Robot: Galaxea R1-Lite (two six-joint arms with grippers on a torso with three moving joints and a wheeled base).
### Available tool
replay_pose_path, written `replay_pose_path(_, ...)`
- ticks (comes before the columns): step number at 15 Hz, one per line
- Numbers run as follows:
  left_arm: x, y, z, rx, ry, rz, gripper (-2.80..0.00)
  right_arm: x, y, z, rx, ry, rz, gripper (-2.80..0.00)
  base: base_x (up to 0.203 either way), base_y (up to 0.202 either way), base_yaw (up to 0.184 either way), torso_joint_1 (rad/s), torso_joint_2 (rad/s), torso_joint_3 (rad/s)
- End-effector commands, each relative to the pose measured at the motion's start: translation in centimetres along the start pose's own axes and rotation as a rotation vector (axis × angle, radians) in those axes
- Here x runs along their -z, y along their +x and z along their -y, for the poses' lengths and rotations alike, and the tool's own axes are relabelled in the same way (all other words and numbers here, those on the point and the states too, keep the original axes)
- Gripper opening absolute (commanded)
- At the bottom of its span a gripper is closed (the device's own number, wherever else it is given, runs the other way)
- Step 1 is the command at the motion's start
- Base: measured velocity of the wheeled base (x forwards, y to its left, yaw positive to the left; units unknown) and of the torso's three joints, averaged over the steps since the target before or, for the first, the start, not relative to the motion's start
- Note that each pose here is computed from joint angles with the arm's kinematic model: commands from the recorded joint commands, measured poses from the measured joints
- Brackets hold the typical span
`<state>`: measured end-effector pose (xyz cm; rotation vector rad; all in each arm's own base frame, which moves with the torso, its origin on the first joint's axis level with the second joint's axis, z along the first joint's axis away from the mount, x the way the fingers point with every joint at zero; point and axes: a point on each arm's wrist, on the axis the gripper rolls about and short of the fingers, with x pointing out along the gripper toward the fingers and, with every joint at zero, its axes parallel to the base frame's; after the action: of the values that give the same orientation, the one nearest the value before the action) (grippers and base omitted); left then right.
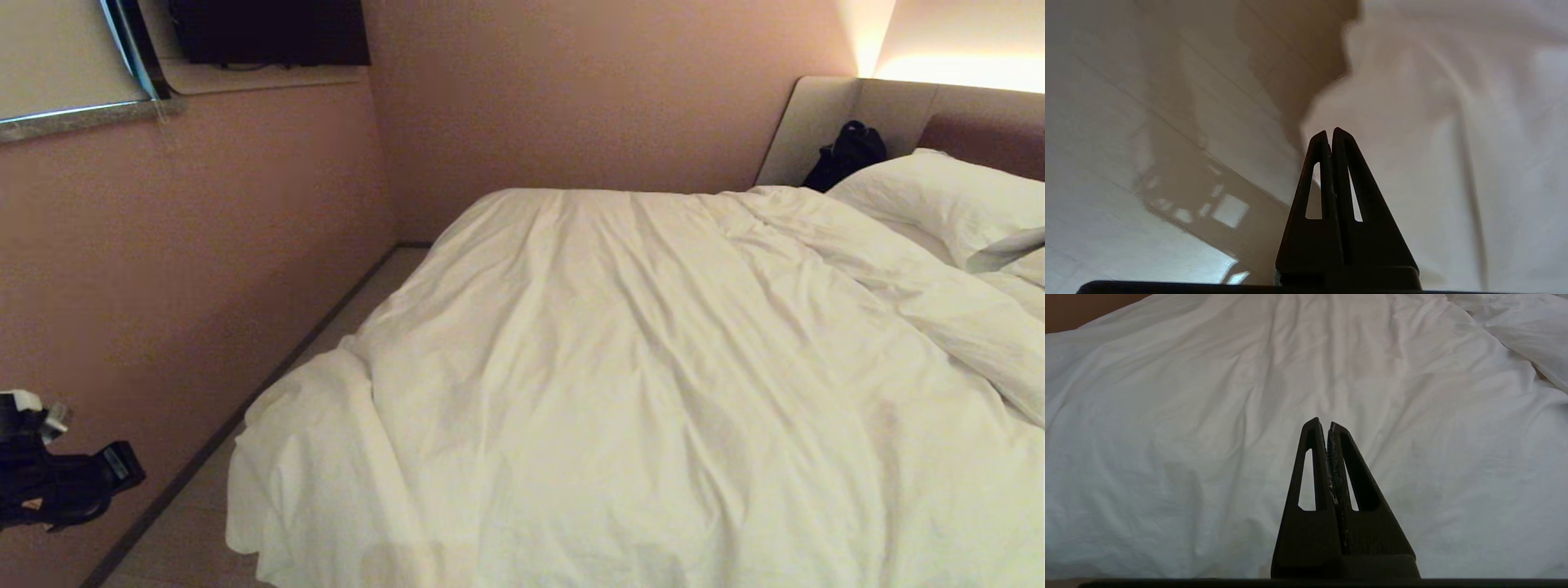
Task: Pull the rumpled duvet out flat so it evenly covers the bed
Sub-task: Flatten the corners of the folded blanket
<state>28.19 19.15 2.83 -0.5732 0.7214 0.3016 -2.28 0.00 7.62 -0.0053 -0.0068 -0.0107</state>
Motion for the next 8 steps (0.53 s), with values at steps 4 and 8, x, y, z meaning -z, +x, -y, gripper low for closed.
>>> replay_pose_path(4, -0.1, -1.0, -1.2, 0.19, 0.034, -0.047, -2.8, 0.0, 0.0, 0.0, 0.0, -0.001, 0.001, -2.8, 0.0, 0.0, 0.0, 0.0, 0.0, 0.0)
replay_pose_path(8, 2.1, -1.0, -1.6, 0.202, 0.235, -0.085, -2.8, 0.0, 0.0, 0.0, 0.0, -0.001, 0.001, -2.8, 0.0, 0.0, 0.0, 0.0, 0.0, 0.0)
